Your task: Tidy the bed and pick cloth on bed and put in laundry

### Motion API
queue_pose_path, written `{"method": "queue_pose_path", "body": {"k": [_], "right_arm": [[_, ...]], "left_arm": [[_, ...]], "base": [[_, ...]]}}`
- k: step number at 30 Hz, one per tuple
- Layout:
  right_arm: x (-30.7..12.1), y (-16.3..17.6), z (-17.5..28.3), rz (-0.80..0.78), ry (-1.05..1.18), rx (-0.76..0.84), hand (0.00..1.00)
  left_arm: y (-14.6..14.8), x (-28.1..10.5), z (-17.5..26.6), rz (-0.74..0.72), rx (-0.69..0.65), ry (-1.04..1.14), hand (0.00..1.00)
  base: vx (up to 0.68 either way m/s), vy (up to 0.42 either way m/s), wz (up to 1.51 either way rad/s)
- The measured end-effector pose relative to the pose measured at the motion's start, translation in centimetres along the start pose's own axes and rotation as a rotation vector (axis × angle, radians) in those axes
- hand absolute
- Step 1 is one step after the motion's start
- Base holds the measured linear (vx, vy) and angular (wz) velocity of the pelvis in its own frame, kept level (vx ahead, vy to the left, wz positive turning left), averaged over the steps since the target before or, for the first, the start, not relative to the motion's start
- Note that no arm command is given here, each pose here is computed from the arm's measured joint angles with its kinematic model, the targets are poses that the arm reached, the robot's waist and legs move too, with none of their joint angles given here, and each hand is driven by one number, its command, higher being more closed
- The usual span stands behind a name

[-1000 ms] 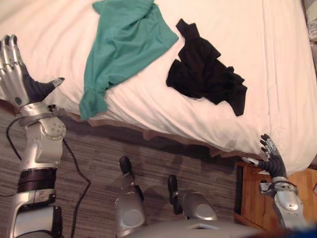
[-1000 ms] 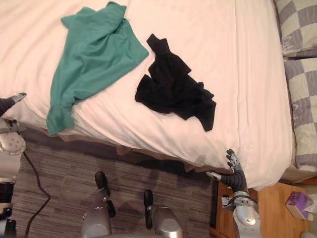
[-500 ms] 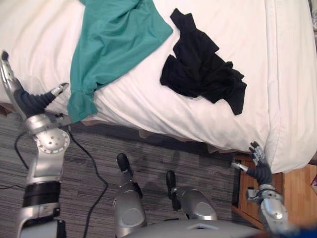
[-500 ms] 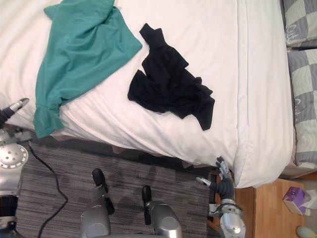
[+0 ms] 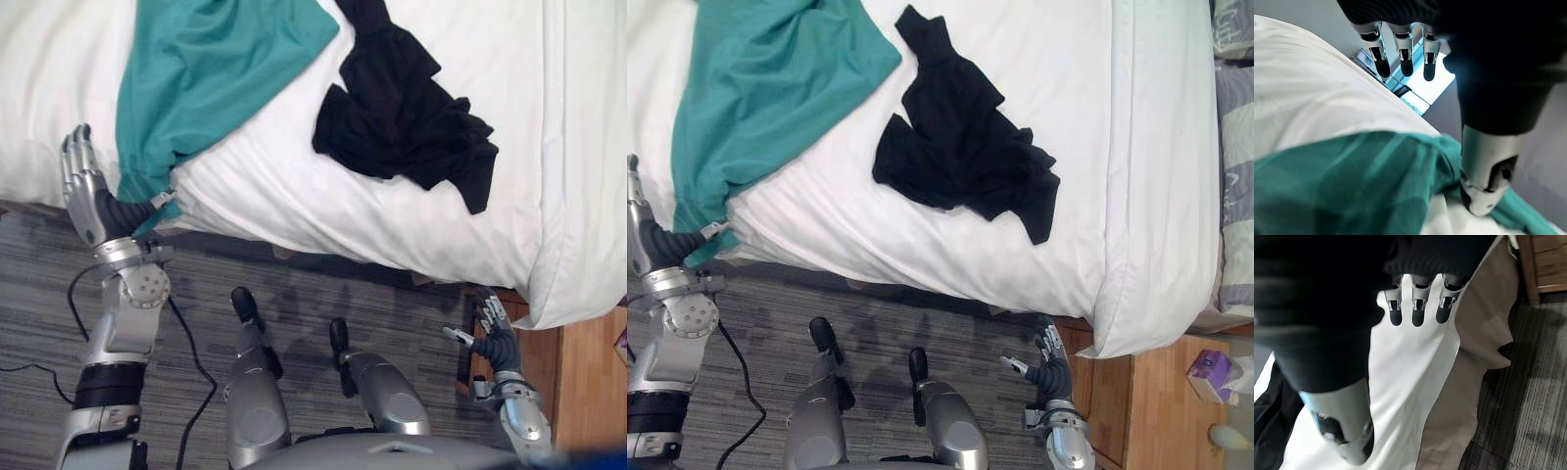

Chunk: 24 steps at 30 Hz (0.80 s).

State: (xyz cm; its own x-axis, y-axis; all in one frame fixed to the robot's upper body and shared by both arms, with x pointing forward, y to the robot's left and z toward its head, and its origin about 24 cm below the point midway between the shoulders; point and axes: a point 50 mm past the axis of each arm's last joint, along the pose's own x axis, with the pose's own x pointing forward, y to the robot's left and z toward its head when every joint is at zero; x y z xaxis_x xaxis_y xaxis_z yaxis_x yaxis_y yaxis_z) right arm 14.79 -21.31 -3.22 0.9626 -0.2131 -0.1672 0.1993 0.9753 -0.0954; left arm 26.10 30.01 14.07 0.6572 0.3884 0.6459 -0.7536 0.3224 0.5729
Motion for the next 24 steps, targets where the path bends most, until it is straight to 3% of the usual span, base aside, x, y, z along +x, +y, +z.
{"method": "queue_pose_path", "body": {"k": [3,13,14,24], "right_arm": [[0.1,0.0,0.2,0.0,-0.017,0.002,0.0],[0.8,0.1,0.9,-0.01,-0.06,0.037,0.0],[1.0,0.2,1.1,-0.007,-0.069,0.039,0.0],[1.2,0.4,4.2,-0.006,-0.2,0.052,0.0]], "left_arm": [[-0.2,0.7,-0.3,-0.034,0.065,-0.005,0.0],[-1.0,0.6,-1.2,-0.025,0.046,0.073,0.0],[-0.9,0.7,-1.1,-0.008,0.046,0.072,1.0],[0.4,1.5,1.0,0.113,-0.074,0.062,1.0]], "base": [[0.0,-0.002,-0.03],[-0.02,0.003,-0.01],[0.0,0.0,0.0],[0.0,0.0,0.0]]}}
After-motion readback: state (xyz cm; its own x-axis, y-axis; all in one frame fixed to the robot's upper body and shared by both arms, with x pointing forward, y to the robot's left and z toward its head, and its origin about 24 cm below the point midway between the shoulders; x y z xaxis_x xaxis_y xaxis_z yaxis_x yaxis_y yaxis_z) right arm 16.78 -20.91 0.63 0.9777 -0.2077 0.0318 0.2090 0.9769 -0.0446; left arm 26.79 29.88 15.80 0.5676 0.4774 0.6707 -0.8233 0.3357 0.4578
